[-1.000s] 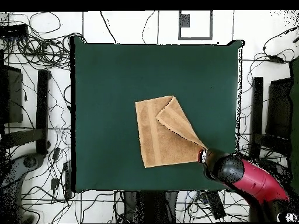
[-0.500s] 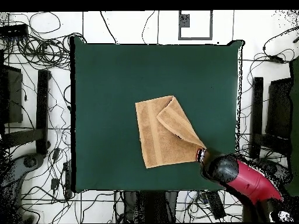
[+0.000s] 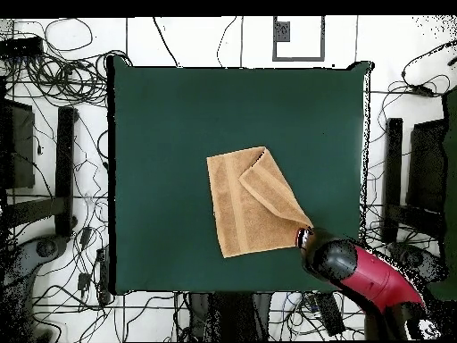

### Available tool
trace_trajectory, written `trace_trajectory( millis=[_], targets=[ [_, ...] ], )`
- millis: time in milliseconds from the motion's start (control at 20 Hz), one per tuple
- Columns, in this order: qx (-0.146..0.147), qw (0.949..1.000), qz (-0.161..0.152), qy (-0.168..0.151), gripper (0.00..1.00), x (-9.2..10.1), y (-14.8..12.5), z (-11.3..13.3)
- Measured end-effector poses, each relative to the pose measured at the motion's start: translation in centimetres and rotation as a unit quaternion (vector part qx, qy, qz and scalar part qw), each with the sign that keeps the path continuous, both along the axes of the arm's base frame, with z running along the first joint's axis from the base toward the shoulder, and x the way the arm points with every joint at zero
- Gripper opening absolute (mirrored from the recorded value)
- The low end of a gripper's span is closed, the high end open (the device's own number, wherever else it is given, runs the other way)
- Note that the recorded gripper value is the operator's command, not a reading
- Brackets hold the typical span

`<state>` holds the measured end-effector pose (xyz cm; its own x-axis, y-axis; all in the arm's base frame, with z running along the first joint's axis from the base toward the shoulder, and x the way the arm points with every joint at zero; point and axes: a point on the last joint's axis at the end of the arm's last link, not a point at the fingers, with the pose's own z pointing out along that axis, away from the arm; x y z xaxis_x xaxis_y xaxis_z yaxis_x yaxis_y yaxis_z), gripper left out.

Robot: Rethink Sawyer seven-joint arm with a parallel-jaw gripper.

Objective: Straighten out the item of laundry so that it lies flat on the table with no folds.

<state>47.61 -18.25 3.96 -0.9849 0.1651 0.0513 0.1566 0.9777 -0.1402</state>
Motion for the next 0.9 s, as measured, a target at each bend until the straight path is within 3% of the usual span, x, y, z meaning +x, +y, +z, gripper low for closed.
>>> trace_trajectory(
  millis=[900],
  targets=[
    [-0.001,1.0000,-0.006,-0.001,0.00,-0.17,-0.57,0.16]
  ],
)
